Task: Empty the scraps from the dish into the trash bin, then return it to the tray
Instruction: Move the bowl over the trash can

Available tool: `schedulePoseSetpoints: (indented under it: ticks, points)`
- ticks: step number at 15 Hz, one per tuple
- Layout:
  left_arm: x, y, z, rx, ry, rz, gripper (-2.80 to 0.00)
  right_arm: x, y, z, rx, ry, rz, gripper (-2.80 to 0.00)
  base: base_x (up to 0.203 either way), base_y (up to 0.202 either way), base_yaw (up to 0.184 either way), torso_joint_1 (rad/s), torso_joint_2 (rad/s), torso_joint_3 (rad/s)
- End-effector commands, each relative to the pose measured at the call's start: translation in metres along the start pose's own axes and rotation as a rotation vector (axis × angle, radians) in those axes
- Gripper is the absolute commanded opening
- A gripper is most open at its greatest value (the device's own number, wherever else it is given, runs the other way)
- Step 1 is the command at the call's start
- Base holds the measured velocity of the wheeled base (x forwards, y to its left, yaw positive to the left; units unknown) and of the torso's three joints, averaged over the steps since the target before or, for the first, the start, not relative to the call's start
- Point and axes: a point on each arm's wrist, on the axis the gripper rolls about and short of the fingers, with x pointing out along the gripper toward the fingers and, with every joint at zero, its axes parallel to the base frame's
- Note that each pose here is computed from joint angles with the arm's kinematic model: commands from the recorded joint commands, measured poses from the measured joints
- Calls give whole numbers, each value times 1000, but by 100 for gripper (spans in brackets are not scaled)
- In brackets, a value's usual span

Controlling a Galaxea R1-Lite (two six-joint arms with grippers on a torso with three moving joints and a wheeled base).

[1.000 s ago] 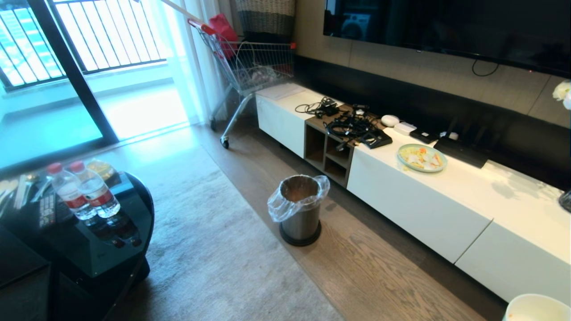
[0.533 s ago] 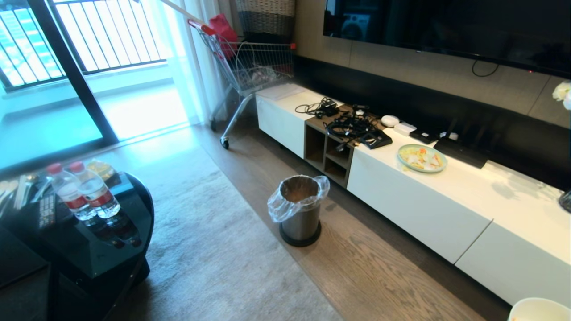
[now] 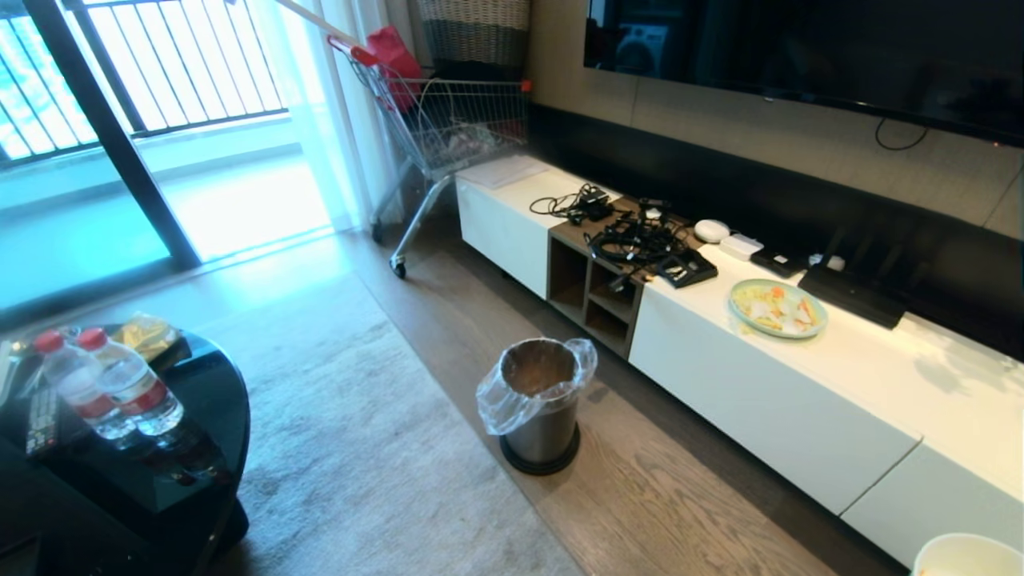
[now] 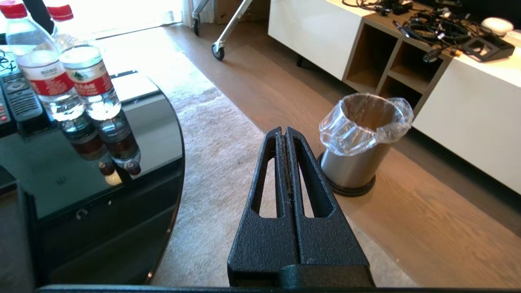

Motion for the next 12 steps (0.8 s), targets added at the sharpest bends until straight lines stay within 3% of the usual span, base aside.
schedulePoseSetpoints:
  ticks: [1, 6, 12]
  points:
    - [0, 0, 0, -1, -1, 0, -280, 0, 0, 0, 3, 3, -3, -280, 192, 0, 2, 2, 7, -11]
    - [0, 0, 0, -1, -1, 0, -280, 1, 0, -1, 0, 8, -3, -280, 181, 0, 1, 4, 3, 2]
    - [0, 0, 0, -1, -1, 0, -280, 1, 2, 0, -18, 13, 10, -280, 14, 0, 1, 2, 0, 0]
